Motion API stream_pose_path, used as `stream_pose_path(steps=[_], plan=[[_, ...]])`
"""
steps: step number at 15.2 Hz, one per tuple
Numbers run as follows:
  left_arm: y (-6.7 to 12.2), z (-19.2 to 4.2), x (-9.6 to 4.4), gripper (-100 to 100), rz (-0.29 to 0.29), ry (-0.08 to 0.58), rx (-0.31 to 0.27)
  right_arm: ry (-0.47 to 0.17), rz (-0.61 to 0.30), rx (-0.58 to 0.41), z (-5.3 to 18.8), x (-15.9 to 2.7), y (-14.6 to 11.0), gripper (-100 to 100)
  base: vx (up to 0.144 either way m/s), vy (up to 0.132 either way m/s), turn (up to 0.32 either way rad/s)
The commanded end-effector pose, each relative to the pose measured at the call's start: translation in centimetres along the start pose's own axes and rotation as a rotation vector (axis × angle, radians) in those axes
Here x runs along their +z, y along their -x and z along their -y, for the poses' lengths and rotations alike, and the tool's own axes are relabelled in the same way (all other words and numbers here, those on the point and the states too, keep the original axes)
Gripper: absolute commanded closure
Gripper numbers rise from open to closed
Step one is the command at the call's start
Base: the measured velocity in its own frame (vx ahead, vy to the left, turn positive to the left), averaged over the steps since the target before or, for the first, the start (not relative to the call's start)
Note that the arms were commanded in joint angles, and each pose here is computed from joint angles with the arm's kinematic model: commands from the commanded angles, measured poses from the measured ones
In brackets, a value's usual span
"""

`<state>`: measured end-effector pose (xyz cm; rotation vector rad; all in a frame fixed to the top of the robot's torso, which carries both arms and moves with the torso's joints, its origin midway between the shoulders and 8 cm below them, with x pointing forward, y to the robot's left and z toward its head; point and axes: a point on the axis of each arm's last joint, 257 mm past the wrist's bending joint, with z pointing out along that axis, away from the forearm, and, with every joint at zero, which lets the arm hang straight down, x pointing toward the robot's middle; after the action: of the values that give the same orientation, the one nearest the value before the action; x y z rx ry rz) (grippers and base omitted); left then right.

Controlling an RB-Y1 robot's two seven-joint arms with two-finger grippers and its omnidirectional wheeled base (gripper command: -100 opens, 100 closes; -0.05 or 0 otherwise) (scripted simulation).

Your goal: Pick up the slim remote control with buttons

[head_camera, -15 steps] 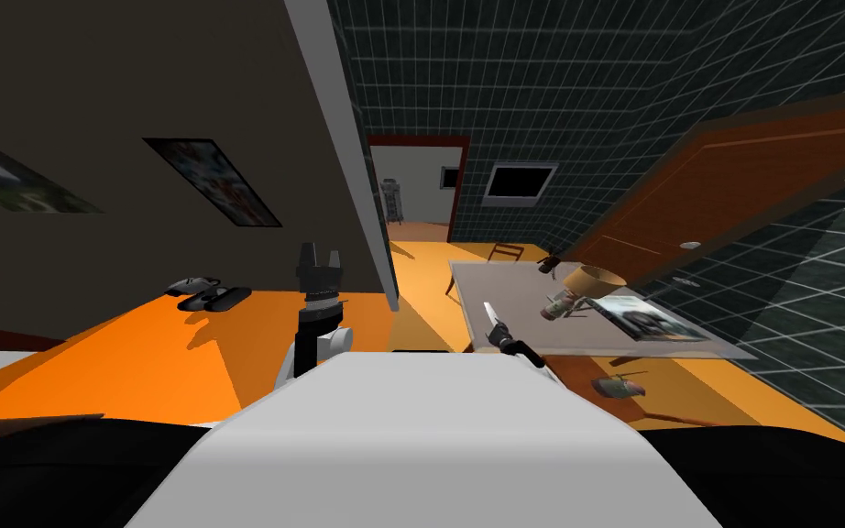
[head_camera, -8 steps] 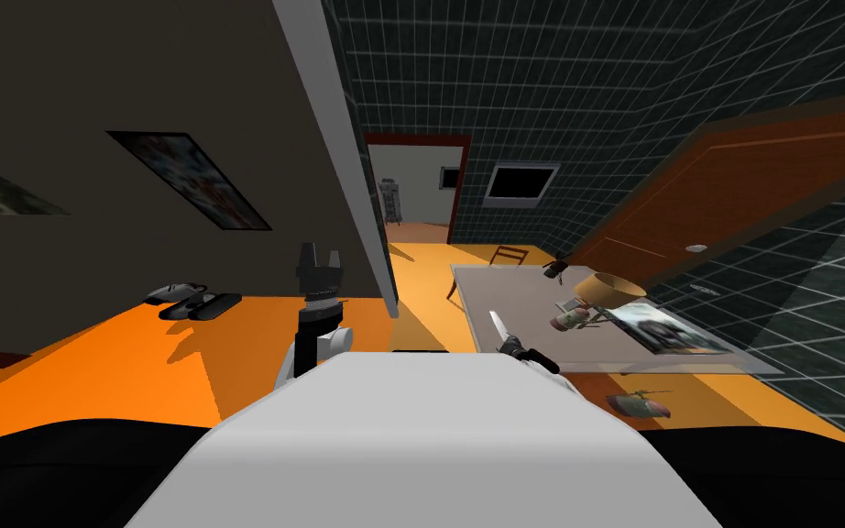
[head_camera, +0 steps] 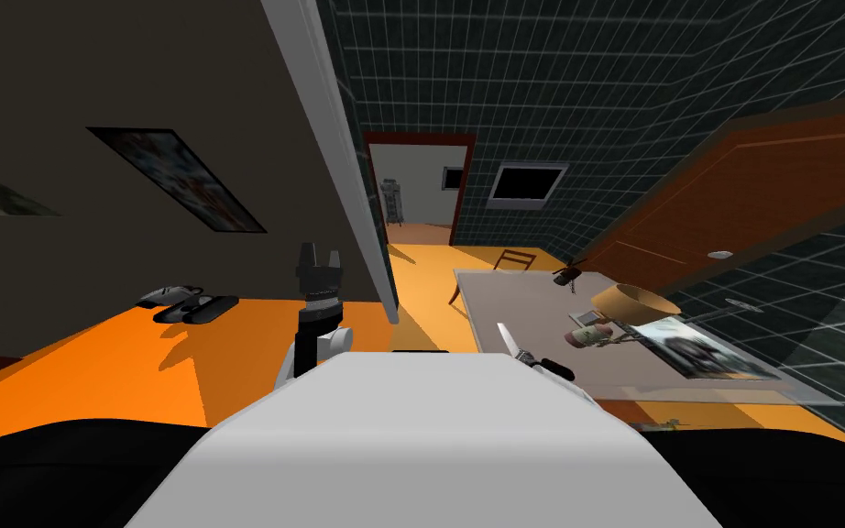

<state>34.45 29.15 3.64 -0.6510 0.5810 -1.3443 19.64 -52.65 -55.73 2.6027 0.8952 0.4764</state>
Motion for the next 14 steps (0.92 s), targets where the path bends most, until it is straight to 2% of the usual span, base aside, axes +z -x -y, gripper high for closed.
stream_pose_path(steps=[1, 2, 3, 4, 6, 7, 9, 10, 12, 14], plan=[[0.0, 0.0, 0.0, 0, 0.000, 0.000, 0.000, -0.046, 0.054, 0.084, 0.6, -0.3, 3.0, -100, 0.224, 0.008, 0.033], [0.0, 0.0, 0.0, 0, 0.000, 0.000, 0.000, -0.066, 0.078, 0.091, 1.4, -0.3, 4.1, -100, 0.240, 0.009, 0.029], [0.0, 0.0, 0.0, 0, 0.000, 0.000, 0.000, -0.066, 0.078, 0.091, 1.4, -0.3, 4.1, -100, 0.187, -0.005, -0.034], [0.0, 0.0, 0.0, 0, 0.000, 0.000, 0.000, -0.090, 0.118, 0.156, 1.7, -0.5, 6.4, -100, 0.222, -0.001, -0.120], [0.0, 0.0, 0.0, 0, 0.000, 0.000, 0.000, -0.105, 0.124, 0.156, 2.2, -0.6, 6.5, -100, 0.211, 0.021, -0.142], [0.0, 0.0, 0.0, 0, 0.000, 0.000, 0.000, -0.132, 0.162, 0.221, 2.7, -1.0, 8.5, -100, 0.191, 0.039, -0.008], [0.0, 0.0, 0.0, 0, 0.000, 0.000, 0.000, -0.142, 0.165, 0.221, 2.9, -1.0, 8.6, -100, 0.158, 0.010, 0.015], [0.0, 0.0, 0.0, 0, 0.000, 0.000, 0.000, -0.174, 0.196, 0.282, 3.6, -1.5, 10.1, -100, 0.142, -0.007, 0.008], [0.0, 0.0, 0.0, 0, 0.000, 0.000, 0.000, -0.176, 0.202, 0.285, 3.8, -1.6, 10.4, -100, 0.132, -0.014, 0.004], [0.0, 0.0, 0.0, 0, 0.000, 0.000, 0.000, -0.208, 0.235, 0.346, 4.6, -2.1, 12.0, -100, 0.160, -0.028, 0.001]])
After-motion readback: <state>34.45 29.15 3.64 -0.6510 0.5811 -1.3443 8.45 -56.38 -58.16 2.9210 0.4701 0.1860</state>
